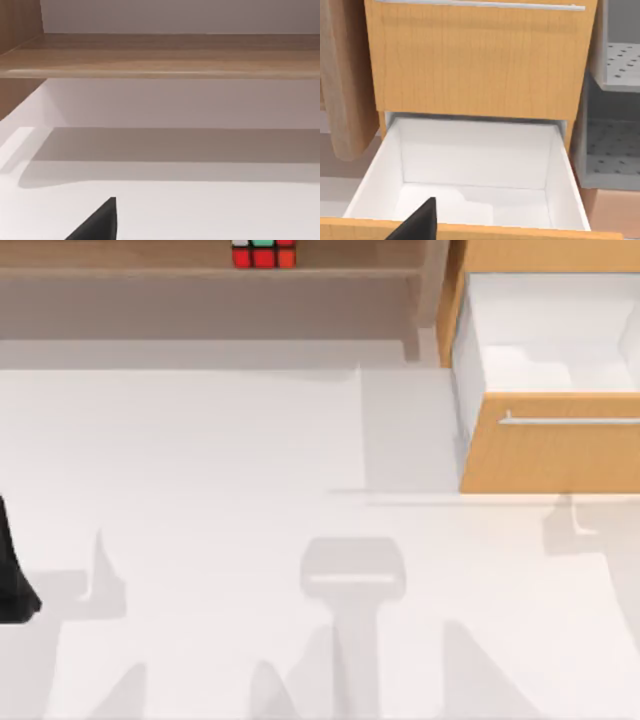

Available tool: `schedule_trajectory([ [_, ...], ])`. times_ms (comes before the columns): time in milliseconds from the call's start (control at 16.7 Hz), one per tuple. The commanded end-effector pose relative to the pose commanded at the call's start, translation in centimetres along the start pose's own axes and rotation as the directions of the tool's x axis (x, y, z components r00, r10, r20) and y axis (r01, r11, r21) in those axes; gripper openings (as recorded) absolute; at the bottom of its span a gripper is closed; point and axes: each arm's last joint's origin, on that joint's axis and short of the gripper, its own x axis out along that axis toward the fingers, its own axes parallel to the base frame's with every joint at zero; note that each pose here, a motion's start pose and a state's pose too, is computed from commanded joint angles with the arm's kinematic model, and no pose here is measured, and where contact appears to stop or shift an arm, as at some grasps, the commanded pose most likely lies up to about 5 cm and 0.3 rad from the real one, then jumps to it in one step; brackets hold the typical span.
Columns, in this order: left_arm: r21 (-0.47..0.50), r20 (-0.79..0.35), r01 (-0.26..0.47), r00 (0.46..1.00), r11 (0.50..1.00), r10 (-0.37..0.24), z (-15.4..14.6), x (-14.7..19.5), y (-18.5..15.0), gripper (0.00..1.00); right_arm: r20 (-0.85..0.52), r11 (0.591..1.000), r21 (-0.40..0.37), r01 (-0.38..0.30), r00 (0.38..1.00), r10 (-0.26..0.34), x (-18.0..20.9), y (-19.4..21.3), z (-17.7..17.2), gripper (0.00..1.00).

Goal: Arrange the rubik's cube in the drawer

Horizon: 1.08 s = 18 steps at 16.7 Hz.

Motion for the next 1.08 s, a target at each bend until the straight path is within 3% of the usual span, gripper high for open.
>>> schedule_trajectory([
  [240, 0.000, 0.000, 0.000, 1.000, 1.000, 0.000, 0.0, 0.0, 0.0, 1.00, -0.052, 0.999, -0.042, -0.005, 0.999, 0.003, 5.9, 4.0, 4.4, 1.00],
  [480, 0.000, 0.000, 0.000, 1.000, 1.000, 0.000, 0.0, 0.0, 0.0, 1.00, -0.094, 0.996, -0.091, -0.008, 0.996, -0.001, 13.6, 11.3, 5.5, 1.00],
  [780, 0.000, 0.000, 0.000, 1.000, 1.000, 0.000, 0.0, 0.0, 0.0, 1.00, -0.085, 0.993, -0.121, 0.005, 0.996, -0.015, 21.3, 22.7, 1.6, 1.00],
  [1080, 0.000, 0.000, 0.000, 1.000, 1.000, 0.000, 0.0, 0.0, 0.0, 1.00, 0.001, 0.998, -0.059, 0.030, 1.000, -0.030, 24.7, 31.7, -3.2, 1.00],
])
